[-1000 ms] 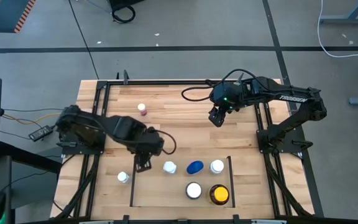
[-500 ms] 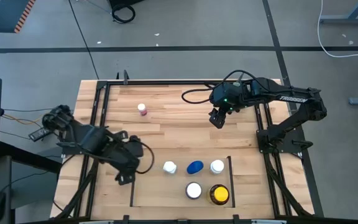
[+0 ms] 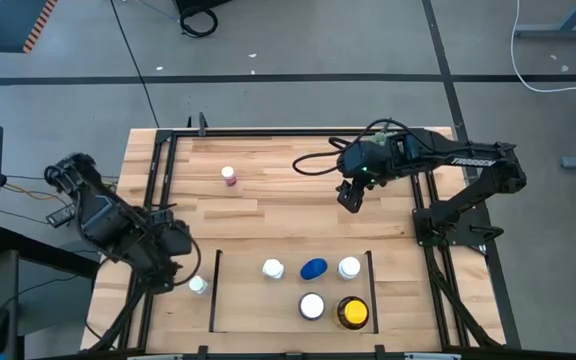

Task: Pick and place medicine bottles onto shelf by color
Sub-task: Align the white and blue medicine bottle with the other white and blue medicine bottle on the shelf

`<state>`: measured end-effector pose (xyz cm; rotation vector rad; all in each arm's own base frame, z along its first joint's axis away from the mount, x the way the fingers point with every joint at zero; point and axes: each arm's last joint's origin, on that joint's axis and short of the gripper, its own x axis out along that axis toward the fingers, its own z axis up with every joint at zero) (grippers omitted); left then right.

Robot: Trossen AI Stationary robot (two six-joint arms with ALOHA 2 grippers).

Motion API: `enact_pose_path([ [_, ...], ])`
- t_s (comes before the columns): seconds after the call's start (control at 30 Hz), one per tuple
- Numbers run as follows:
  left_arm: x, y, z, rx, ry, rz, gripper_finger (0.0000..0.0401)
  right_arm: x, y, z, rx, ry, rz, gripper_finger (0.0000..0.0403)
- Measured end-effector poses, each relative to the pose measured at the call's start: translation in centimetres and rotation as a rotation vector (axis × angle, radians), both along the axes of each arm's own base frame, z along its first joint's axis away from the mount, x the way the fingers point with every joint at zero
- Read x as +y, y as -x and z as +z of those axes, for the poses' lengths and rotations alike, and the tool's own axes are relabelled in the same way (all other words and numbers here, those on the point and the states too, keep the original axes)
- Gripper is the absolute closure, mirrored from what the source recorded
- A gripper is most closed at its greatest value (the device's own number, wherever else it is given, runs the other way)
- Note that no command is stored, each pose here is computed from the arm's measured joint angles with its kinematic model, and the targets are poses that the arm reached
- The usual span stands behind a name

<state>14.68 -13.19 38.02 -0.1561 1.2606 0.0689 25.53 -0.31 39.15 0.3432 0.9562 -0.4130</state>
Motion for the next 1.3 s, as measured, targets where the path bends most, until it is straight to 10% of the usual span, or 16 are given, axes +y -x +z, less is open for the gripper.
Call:
enact_pose_path([
  [0.57, 1.7, 4.2, -7.4, -0.143, 0.068, -0.316, 0.0134, -0.4, 0.0, 0.2, -0.089, 0.028, -0.325, 0.0185],
  [1.3, 0.3, 2.5, -15.7, -0.181, -0.031, -0.567, 0.0136, -0.4, 0.0, 0.2, -0.128, -0.01, -0.434, 0.0185],
])
